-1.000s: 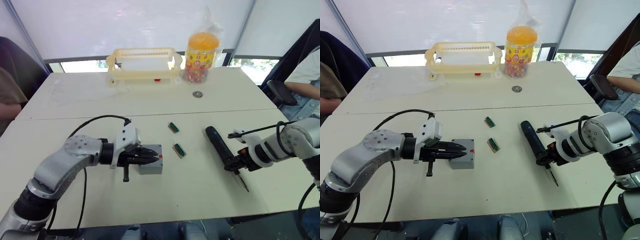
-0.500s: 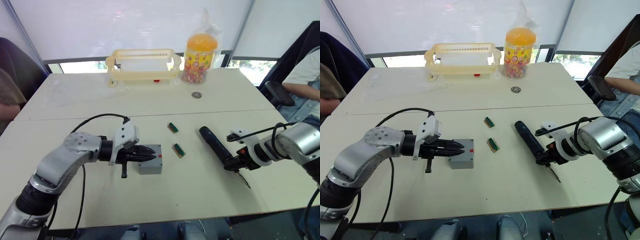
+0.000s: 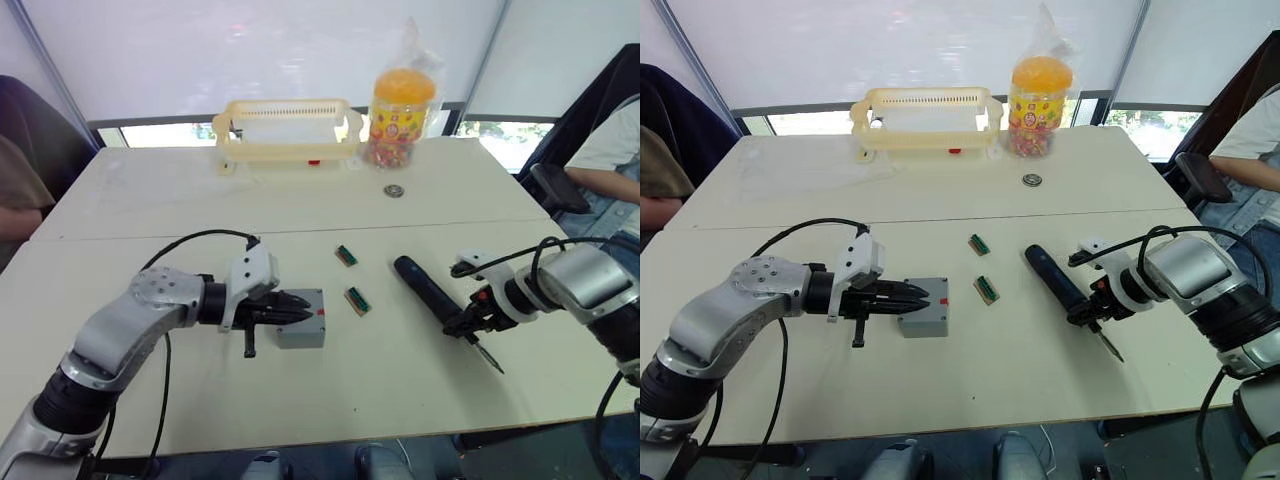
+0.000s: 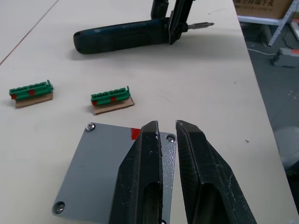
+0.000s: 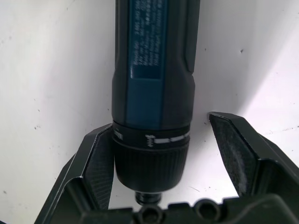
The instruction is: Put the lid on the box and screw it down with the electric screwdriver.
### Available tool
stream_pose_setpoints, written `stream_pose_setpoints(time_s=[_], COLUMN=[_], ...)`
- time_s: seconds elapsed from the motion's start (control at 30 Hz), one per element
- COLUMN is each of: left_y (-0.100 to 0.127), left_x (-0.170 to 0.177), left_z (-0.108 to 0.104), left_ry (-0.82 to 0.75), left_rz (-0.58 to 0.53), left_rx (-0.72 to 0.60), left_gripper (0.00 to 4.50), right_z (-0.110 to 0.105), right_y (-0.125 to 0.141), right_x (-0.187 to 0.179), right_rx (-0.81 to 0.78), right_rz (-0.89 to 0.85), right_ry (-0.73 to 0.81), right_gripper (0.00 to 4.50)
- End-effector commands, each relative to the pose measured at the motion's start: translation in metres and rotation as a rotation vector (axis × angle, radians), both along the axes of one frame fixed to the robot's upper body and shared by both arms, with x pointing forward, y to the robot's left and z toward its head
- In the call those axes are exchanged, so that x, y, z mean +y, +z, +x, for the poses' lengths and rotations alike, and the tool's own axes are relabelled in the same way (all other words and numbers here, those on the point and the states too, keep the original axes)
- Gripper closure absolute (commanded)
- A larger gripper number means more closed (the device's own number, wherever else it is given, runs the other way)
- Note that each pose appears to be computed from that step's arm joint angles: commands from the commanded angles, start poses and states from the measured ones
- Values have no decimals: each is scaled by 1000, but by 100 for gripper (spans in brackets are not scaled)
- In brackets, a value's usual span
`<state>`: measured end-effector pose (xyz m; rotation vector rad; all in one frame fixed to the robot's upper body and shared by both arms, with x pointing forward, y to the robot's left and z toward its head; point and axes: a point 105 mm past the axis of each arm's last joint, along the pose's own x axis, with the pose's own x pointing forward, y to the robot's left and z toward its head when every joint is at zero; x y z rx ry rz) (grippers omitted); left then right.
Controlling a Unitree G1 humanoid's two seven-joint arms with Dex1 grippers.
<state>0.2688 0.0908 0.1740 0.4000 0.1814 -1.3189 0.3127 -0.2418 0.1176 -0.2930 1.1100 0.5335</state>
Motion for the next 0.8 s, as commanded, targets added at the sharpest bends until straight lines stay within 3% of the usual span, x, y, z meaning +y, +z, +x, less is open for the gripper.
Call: stream_pose_setpoints(time_s=[0.03,0.07,0.13,0.23,0.3,0.43,0.5,0.57,0.67,0.8], left_y=[5,5,4,3,4,14,20,22,22,16], left_x=[-2,-2,-2,-1,2,18,24,28,33,33], left_z=[-3,-3,-3,-3,-2,3,5,7,8,14], left_ry=[-7,-4,-1,6,13,50,67,76,79,90], left_rz=[-14,-16,-18,-17,-11,-10,-15,-19,-18,-19], left_rx=[-33,-33,-33,-33,-38,-49,-41,-19,8,45], left_gripper=[394,394,394,394,394,394,394,394,394,394], right_z=[-4,-5,-6,-7,-9,19,48,64,58,30], right_y=[-7,-8,-10,-13,-14,15,56,100,134,177], right_x=[-9,-9,-8,-4,-3,11,14,25,46,92], right_rx=[27,34,33,34,42,-111,-329,-518,-698,-1117], right_rz=[-40,-43,-55,-57,-50,105,205,396,576,798], right_ry=[-31,-32,-21,-7,-9,-74,-109,-138,-49,144], right_gripper=[92,92,143,274,277,277,277,277,277,277])
